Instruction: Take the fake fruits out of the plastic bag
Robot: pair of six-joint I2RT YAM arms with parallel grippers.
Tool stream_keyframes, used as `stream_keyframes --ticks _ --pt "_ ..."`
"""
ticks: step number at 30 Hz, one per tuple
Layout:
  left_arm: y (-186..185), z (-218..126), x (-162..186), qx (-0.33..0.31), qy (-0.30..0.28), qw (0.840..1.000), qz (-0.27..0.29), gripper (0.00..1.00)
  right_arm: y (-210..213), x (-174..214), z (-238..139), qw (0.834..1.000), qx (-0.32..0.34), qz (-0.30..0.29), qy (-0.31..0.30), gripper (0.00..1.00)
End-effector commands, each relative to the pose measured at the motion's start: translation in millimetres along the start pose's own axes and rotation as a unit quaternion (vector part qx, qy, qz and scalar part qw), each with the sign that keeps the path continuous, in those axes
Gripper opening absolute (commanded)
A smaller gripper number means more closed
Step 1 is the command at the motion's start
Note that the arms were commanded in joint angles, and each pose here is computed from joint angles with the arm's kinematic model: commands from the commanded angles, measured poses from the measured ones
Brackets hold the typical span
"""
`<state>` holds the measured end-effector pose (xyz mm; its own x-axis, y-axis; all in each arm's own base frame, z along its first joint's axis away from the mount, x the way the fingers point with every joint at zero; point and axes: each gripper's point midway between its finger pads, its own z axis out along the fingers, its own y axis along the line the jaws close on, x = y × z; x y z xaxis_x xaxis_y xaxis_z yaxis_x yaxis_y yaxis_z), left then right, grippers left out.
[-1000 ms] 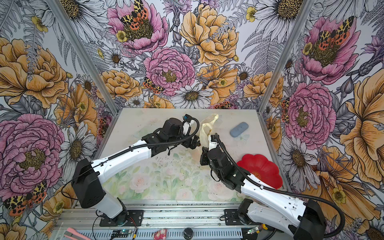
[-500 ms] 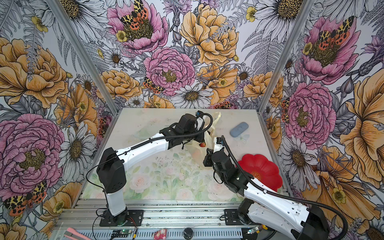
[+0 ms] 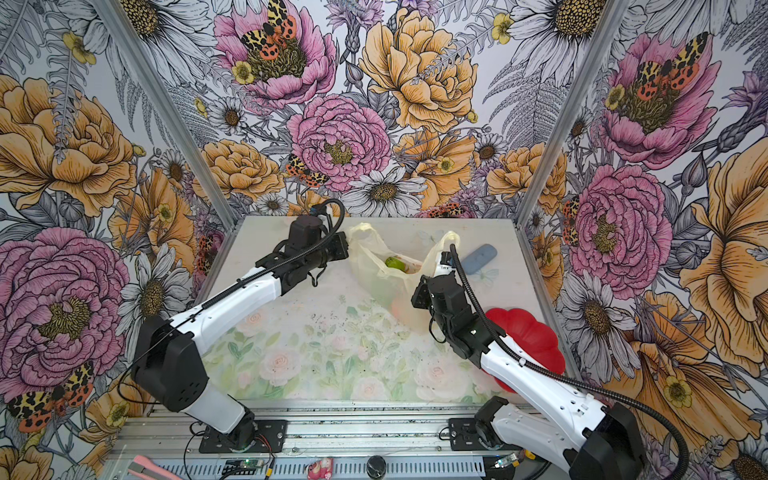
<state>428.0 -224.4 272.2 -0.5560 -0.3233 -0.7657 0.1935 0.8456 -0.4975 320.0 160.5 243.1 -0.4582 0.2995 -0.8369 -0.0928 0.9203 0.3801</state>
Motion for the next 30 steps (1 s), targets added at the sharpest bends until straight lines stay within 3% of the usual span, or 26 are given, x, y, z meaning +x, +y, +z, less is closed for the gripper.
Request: stream_keyframes --ticks 1,5,13,16,20,24,30 --pt "5 -44 -31 0.017 -0.070 0.997 -0.037 0.00 20 -24 -1 0.999 -0.035 -0.012 -0.019 0.00" --pt "35 -79 2 -0.012 -0.077 0.995 -0.063 0.00 41 -7 7 0.995 -0.096 -0.013 0.006 0.00" --pt "70 -77 129 -0.058 0.035 0.994 -0.082 0.00 21 86 12 0.990 -0.120 0.004 0.077 0.00" --pt "85 -79 158 -0.074 0.057 0.990 -0.107 0.14 14 116 11 0.987 -0.120 0.015 0.101 0.00" --pt "95 -107 157 -0.128 0.039 0.987 -0.084 0.39 13 124 5 0.988 -0.117 0.014 0.100 0.00" --pt "81 -134 143 -0.133 0.024 0.990 -0.046 0.60 20 114 3 0.988 -0.124 0.006 0.092 0.00" --pt "49 -173 127 -0.147 0.008 0.989 0.023 0.66 26 109 2 0.988 -0.128 0.003 0.087 0.00"
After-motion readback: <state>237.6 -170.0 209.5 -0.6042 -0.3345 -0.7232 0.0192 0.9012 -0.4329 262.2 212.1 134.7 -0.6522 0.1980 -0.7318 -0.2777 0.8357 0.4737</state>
